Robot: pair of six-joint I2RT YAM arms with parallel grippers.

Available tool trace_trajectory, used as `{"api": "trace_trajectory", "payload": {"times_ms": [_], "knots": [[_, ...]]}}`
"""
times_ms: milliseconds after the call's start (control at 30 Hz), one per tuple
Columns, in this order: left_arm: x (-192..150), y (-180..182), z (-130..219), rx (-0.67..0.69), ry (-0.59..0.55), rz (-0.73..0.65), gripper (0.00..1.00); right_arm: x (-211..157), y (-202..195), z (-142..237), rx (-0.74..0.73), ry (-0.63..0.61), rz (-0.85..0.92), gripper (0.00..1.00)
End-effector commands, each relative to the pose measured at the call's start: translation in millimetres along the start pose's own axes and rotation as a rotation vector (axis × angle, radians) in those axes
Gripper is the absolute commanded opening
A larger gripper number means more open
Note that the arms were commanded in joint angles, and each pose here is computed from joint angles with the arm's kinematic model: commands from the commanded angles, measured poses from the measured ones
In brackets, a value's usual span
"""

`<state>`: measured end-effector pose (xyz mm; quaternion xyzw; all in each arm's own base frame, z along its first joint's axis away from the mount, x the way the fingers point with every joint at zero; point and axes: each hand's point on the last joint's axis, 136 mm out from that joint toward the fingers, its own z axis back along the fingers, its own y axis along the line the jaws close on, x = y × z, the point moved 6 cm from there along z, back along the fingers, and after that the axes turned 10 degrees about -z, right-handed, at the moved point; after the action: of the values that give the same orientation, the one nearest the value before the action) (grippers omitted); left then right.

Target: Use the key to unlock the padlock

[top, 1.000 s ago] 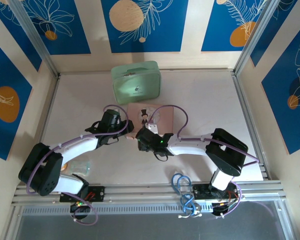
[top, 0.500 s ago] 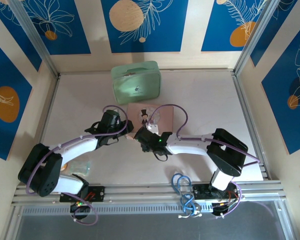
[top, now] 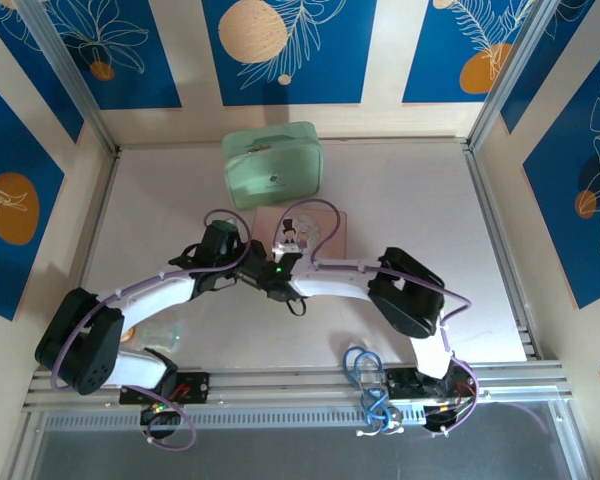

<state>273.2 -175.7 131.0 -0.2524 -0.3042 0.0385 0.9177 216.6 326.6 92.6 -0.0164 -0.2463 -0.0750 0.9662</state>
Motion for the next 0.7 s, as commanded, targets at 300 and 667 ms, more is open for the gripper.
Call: {"api": "trace_trajectory", "payload": {"times_ms": [300,667], "knots": [[-32.4,26.0,-2.4,0.099,0.121,0.033,0.47,3.5,-50.4,-5.3,-0.248,0.020,-0.091,0.40],[-32.5,27.9,-3.2,0.109,0.120,0.027,0.47,5.9,-73.4,4.0,-0.223,0.013,-0.116,0.47]]}}
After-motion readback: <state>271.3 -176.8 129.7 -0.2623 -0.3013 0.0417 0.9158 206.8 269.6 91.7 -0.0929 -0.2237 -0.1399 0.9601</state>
